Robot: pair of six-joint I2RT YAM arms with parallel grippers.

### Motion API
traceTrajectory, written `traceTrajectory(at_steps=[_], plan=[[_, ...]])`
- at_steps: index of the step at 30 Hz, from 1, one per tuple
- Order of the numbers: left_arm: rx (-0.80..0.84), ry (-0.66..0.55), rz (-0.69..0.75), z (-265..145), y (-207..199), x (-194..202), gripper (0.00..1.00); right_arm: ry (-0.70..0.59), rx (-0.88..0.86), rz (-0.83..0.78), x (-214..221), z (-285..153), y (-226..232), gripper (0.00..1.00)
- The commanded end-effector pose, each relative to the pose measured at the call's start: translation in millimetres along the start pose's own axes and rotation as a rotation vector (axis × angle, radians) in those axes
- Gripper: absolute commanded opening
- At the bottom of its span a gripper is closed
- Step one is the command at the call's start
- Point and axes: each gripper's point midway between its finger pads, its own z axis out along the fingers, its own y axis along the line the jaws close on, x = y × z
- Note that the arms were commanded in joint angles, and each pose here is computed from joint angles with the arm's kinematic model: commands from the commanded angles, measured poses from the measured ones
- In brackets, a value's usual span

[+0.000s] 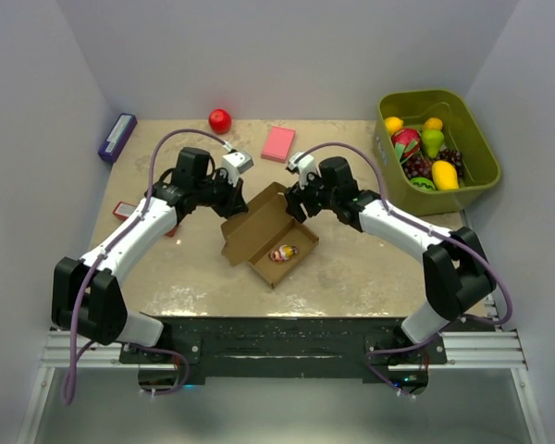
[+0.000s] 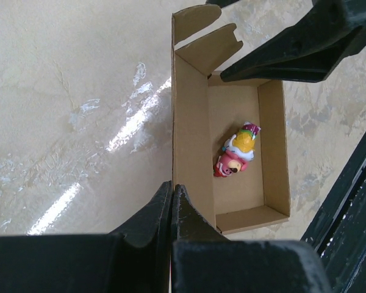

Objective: Fold the paper box

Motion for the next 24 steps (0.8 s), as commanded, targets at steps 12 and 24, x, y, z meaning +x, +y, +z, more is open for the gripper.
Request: traceTrajectory(at_steps=[12, 24], plan=[[-0.003, -0.036, 0.040, -1, -4, -11, 0.00, -0.110, -0.067, -0.004, -26, -2, 18, 0.00], [-0.282, -0.331, -0.021, -63, 41, -62, 1.00, -0.270, 0.125, 0.060, -29, -50, 0, 0.00]])
